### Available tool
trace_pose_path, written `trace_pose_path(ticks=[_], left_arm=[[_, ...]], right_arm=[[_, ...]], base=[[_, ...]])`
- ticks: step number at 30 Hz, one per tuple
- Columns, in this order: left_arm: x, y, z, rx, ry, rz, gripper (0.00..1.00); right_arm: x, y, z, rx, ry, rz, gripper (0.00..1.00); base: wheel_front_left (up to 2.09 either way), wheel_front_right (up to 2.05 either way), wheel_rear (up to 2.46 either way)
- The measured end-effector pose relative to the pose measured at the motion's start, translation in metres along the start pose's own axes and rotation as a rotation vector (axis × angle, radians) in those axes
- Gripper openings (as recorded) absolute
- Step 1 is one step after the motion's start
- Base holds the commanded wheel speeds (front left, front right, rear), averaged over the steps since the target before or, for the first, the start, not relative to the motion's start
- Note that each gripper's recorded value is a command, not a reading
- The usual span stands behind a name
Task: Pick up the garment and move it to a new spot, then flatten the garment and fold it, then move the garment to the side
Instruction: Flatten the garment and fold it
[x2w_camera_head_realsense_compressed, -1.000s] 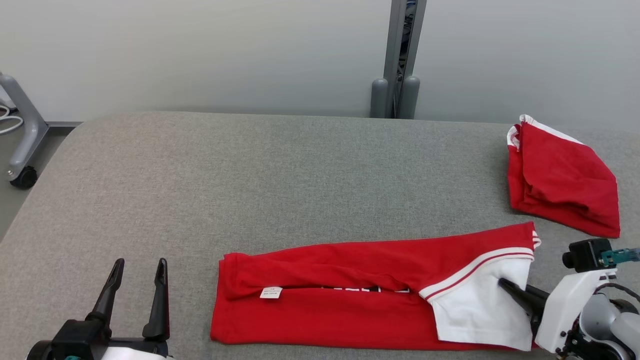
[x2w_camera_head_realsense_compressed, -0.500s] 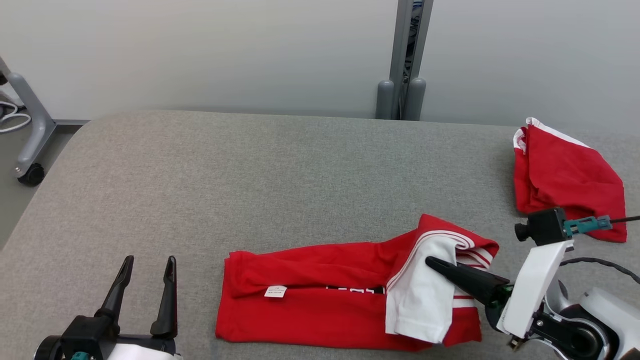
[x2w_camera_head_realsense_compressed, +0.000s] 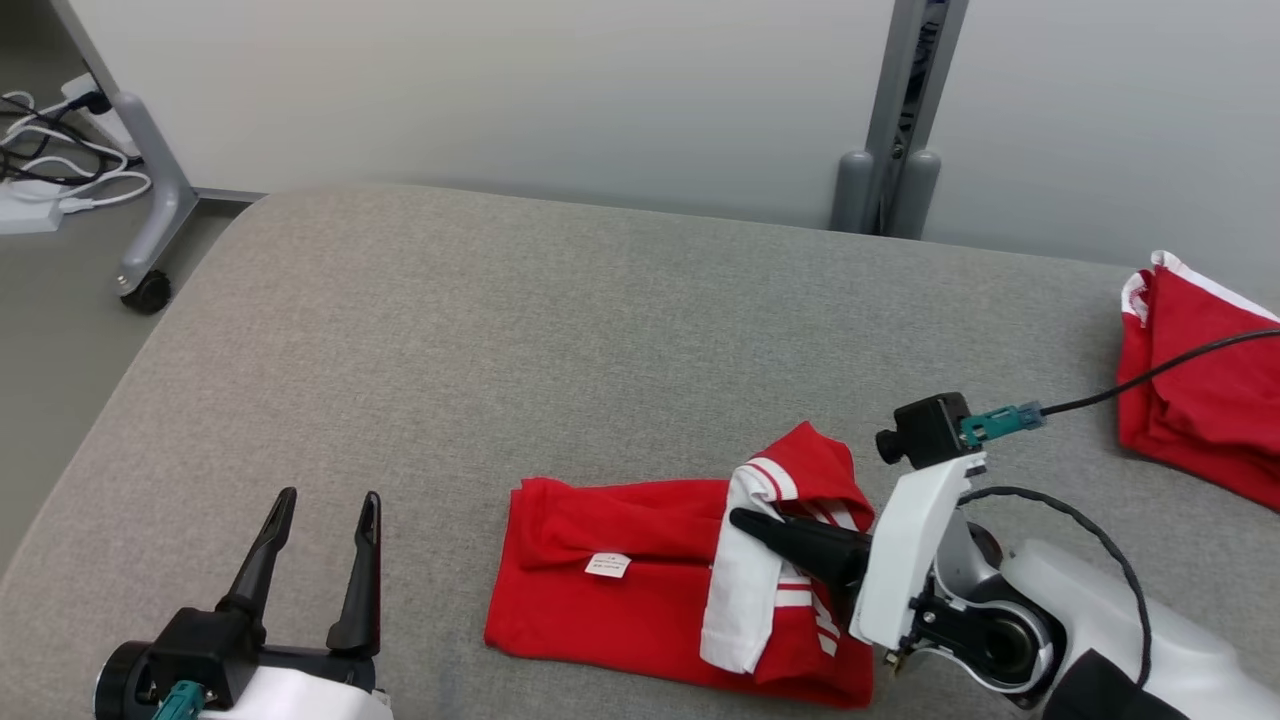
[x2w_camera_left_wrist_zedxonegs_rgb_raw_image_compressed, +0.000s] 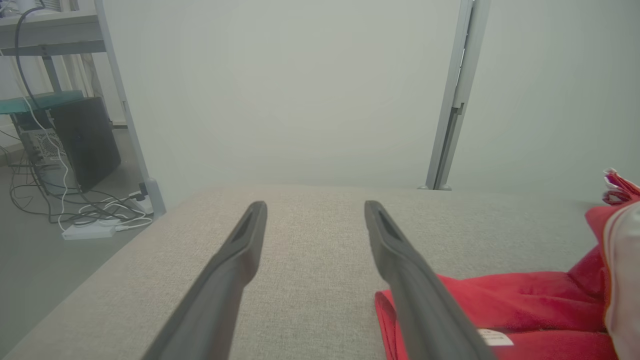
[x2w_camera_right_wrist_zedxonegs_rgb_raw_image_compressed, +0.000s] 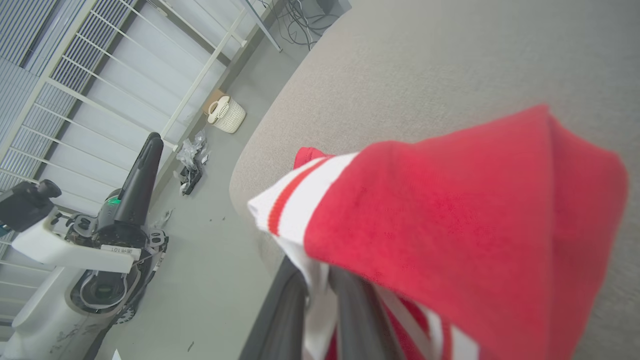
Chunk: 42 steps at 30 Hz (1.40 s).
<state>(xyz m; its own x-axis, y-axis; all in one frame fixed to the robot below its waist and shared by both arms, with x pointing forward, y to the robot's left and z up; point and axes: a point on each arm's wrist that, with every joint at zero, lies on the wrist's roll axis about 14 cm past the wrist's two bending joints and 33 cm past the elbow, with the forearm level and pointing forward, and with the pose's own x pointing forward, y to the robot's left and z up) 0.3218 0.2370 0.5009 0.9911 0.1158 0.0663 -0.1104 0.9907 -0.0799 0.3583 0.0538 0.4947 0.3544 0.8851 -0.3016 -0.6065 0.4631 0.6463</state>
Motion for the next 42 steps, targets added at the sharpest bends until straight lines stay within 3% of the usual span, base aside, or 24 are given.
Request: trace_pose_path(ticks=[14, 32, 33, 34, 35, 36, 42], left_arm=[[-0.012, 0.014, -0.002, -0.01, 0.01, 0.058, 1.0], [-0.013, 0.017, -0.003, -0.024, 0.019, 0.082, 1.0], [-0.013, 0.017, -0.003, -0.025, 0.019, 0.084, 1.0], [-0.013, 0.018, -0.003, -0.025, 0.019, 0.085, 1.0], [-0.013, 0.018, -0.003, -0.026, 0.018, 0.085, 1.0], [-0.013, 0.018, -0.003, -0.026, 0.018, 0.086, 1.0], [-0.01, 0.017, -0.002, -0.023, 0.012, 0.075, 1.0]], right_arm=[[0.069, 0.025, -0.022, 0.029, 0.116, 0.051, 0.0], [0.113, 0.03, -0.034, 0.053, 0.162, 0.022, 0.0], [0.113, 0.029, -0.034, 0.051, 0.164, 0.018, 0.16], [0.114, 0.03, -0.033, 0.047, 0.158, 0.017, 0.45], [0.115, 0.031, -0.031, 0.044, 0.147, 0.018, 0.91], [0.115, 0.031, -0.029, 0.041, 0.141, 0.018, 1.0], [0.108, 0.032, -0.017, 0.033, 0.082, 0.021, 1.0]], base=[[0.0, 0.0, 0.0], [0.0, 0.0, 0.0], [0.0, 0.0, 0.0], [0.0, 0.0, 0.0], [0.0, 0.0, 0.0], [0.0, 0.0, 0.0], [0.0, 0.0, 0.0]])
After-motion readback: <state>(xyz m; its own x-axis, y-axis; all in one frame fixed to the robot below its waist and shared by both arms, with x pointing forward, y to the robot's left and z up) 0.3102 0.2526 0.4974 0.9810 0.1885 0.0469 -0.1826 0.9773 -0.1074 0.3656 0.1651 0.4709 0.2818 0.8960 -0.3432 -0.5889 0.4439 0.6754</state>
